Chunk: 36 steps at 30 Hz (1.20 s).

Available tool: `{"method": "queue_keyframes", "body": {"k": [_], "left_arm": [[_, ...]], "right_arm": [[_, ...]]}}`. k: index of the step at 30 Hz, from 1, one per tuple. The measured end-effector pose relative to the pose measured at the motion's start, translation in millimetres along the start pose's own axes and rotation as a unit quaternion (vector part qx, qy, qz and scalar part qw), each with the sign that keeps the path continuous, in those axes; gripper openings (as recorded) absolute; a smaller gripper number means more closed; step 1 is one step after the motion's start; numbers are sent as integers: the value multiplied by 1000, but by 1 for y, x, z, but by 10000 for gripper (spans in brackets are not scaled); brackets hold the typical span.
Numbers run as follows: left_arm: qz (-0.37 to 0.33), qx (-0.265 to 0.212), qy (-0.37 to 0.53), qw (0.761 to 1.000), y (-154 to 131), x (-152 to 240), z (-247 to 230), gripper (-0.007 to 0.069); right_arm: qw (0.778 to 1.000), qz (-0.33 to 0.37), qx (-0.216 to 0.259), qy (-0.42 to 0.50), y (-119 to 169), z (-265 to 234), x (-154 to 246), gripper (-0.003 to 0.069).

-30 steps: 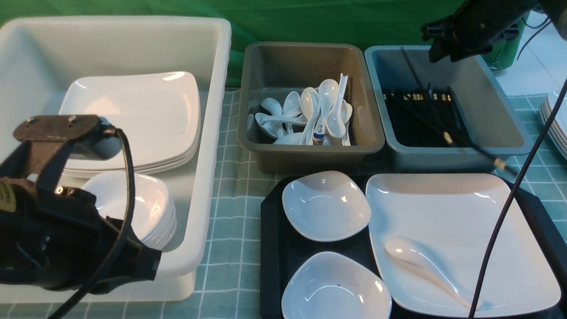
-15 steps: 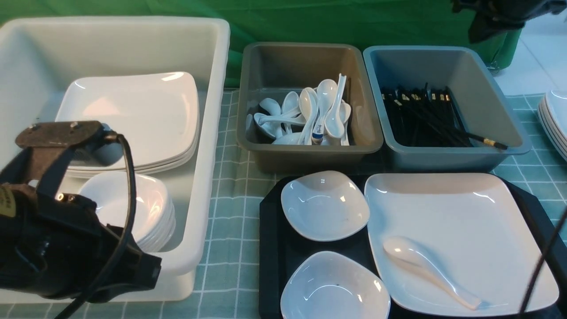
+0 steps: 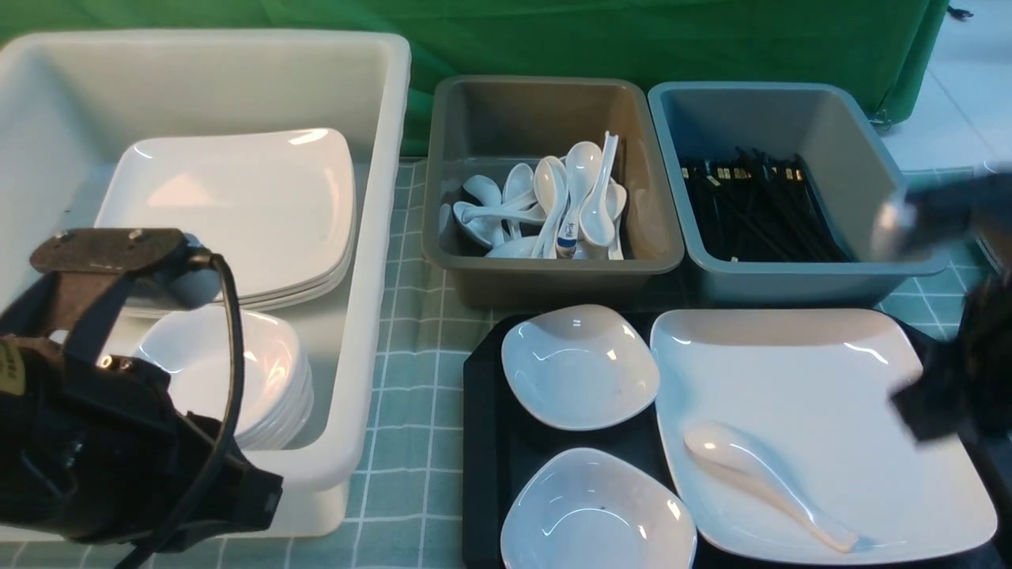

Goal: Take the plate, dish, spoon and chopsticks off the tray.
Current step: Use the right arm to grab a soup spoon from the plate, then use the right arm to put the soup spoon into the small storage box in the middle

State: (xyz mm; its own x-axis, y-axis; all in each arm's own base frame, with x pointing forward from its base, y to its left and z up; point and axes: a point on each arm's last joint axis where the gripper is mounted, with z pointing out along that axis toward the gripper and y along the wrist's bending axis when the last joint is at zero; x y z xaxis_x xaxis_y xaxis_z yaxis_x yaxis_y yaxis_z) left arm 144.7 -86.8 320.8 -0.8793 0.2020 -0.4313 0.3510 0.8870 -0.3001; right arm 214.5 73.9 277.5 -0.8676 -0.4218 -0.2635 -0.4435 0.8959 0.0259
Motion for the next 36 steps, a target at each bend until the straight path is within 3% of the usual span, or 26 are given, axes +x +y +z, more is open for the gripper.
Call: {"method": "queue_keyframes", "body": {"k": [2, 5, 7, 14, 22, 24, 25, 26, 31, 36], "left_arm": [[5, 0, -8, 1000, 0, -1, 0, 8], [9, 0, -26, 1000, 0, -5, 0, 8], [11, 0, -33, 999, 0, -6, 0, 8], [16, 0, -29, 999, 0, -5, 0, 8], [22, 0, -17, 1000, 0, -3, 0, 8], [22, 0, -16, 1000, 0, -3, 0, 8], [22, 0, -15, 1000, 0, -3, 0, 8], [22, 0, -15, 1000, 0, -3, 0, 8], [22, 0, -15, 1000, 0, -3, 0, 8], [22, 0, -15, 1000, 0, -3, 0, 8]], "right_arm": [[1000, -20, -6, 15, 9, 17, 8, 221], [998, -57, 1, 40, 18, 44, 5, 410], [997, -66, 14, 46, 16, 62, -4, 485], [996, -73, 23, 53, 12, 102, -35, 535], [993, -77, 15, 85, 16, 134, -46, 526], [994, -75, 13, 84, 17, 135, -48, 392], [993, -75, 13, 85, 17, 135, -48, 246], [993, -74, 13, 86, 17, 133, -48, 163], [995, -65, 16, 71, 17, 103, -56, 175], [998, -59, 18, -19, 20, 49, -83, 175]]}}
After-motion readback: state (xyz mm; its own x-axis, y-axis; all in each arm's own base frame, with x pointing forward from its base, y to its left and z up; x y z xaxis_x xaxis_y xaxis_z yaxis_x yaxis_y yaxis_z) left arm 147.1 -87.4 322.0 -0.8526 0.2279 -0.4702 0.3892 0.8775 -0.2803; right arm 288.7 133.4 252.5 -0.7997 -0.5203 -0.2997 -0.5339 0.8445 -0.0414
